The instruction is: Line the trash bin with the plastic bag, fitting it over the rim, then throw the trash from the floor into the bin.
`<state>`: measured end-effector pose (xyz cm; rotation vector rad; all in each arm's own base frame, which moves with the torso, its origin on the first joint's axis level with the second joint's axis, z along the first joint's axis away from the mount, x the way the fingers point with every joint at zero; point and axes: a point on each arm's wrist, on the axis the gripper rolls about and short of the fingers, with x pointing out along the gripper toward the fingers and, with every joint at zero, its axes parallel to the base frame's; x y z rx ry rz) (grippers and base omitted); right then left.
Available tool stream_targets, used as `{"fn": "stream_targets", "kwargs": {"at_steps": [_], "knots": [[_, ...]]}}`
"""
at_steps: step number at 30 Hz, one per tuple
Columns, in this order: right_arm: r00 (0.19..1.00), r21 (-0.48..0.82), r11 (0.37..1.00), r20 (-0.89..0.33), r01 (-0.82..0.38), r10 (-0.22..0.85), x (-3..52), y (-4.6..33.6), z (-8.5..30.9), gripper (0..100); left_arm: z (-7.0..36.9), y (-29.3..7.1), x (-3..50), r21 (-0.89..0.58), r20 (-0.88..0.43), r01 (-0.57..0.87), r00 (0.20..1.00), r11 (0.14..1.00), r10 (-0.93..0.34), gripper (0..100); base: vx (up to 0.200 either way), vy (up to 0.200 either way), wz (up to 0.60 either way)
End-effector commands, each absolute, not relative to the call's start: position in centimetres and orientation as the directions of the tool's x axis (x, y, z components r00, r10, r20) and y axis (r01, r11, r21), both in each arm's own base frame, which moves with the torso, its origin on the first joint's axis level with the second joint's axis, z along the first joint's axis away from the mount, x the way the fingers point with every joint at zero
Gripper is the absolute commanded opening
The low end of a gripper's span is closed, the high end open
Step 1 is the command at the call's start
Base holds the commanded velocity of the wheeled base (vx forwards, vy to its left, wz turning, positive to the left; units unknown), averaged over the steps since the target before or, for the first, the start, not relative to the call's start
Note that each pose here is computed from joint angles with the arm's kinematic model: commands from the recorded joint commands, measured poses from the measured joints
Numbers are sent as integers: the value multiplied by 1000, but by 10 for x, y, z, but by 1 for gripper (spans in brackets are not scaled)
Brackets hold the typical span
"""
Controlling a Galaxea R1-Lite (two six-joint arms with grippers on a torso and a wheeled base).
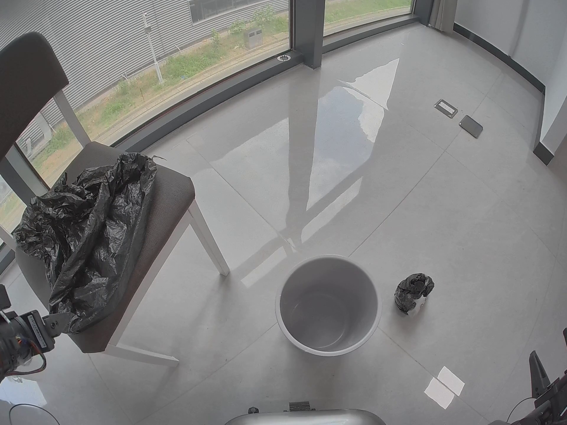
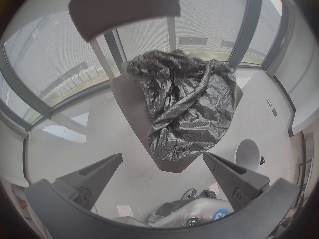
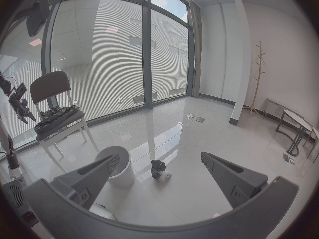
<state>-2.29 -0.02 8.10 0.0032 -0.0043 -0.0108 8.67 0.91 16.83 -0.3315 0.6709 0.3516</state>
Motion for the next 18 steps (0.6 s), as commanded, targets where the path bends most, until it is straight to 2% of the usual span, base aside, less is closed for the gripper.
{"fn": "stream_targets", "kwargs": {"at_steps": [1,11,18], "knots": [[1000,6,1000,2,12,-12,-23,0,76,100,153,22,114,-204,-740,-502,641,840,203,100,0,0,0],[1000,6,1000,2,15,-15,-23,0,76,100,149,28,127,-275,-748,-488,650,828,134,100,0,0,0],[1000,5,1000,2,17,-17,-23,0,76,100,143,33,140,-332,-757,-537,642,775,121,100,0,0,0]]}}
